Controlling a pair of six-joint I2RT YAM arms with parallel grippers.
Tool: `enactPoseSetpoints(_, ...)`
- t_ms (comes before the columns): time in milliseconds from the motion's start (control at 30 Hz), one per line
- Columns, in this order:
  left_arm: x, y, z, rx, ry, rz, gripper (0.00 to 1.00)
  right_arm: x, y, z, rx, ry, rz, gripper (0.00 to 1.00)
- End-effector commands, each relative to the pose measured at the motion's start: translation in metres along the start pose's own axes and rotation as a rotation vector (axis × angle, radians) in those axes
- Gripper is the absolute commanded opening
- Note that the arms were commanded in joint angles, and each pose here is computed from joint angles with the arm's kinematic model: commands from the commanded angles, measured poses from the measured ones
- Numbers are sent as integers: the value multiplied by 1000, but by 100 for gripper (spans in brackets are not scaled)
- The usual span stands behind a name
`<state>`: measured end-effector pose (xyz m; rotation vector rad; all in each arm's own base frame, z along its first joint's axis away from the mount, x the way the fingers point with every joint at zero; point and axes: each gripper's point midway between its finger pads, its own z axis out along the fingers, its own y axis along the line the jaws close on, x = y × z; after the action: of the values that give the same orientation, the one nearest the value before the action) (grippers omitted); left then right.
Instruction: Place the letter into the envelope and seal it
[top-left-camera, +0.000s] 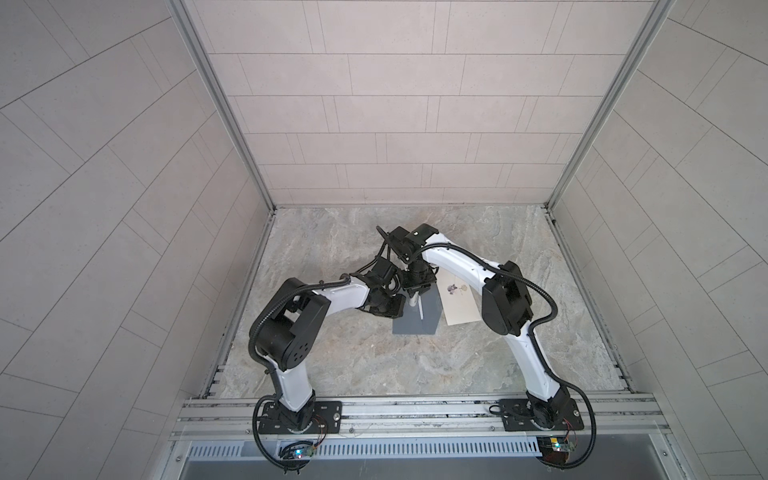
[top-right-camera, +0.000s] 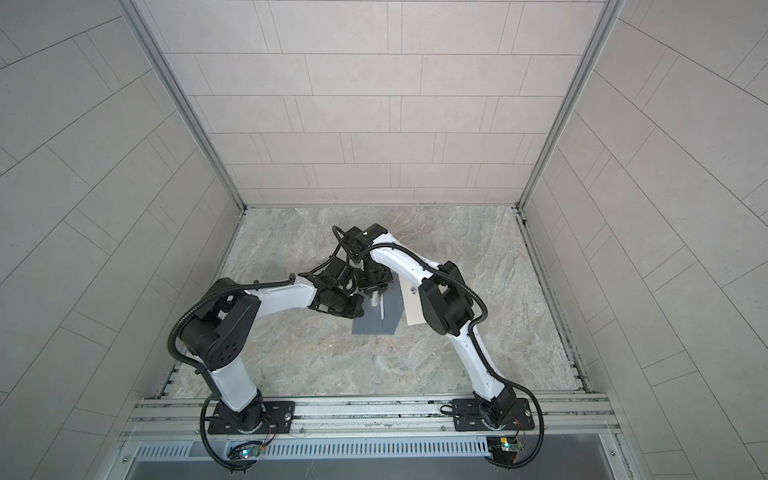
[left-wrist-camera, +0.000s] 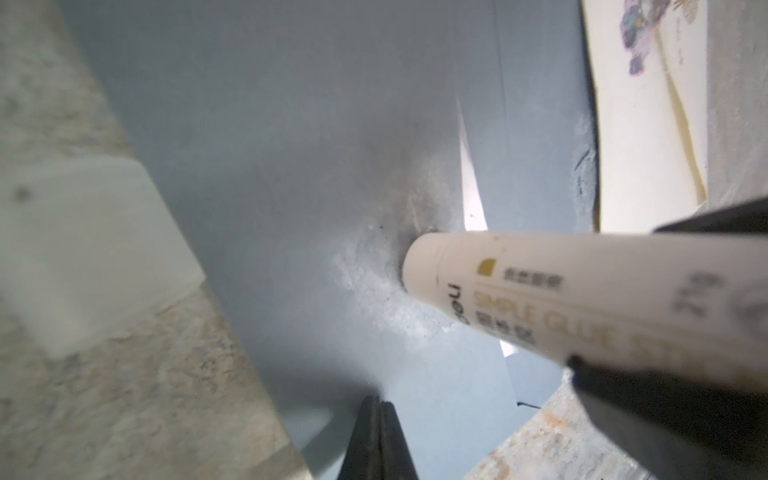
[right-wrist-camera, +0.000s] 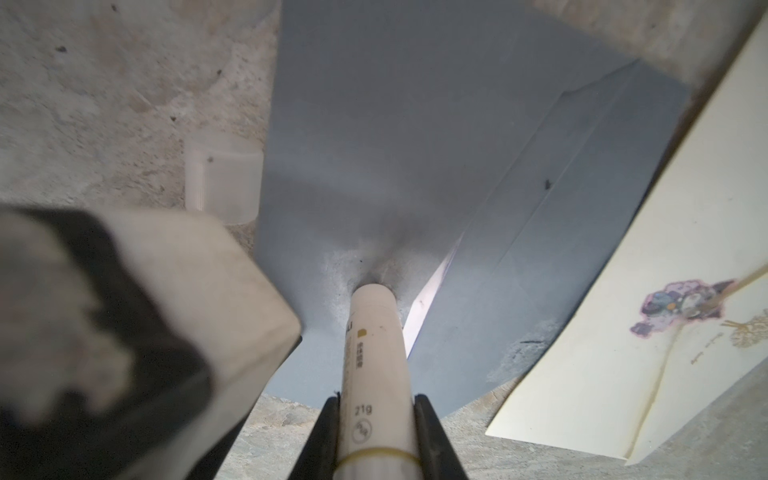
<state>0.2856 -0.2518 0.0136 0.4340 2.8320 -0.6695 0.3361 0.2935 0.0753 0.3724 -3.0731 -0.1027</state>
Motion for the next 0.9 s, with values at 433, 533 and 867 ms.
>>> enactPoseSetpoints(433,44,51,18,-270,161,11,0,-20,-43,17,169,-65,127,0)
enactPoseSetpoints(533,44,50,18,-268,158,11,0,-21,-49,17,168,-73,155,0)
enactPoseSetpoints(867,46,52,18,-274,167,6,0,-27,-68,12,187,-102,208,0)
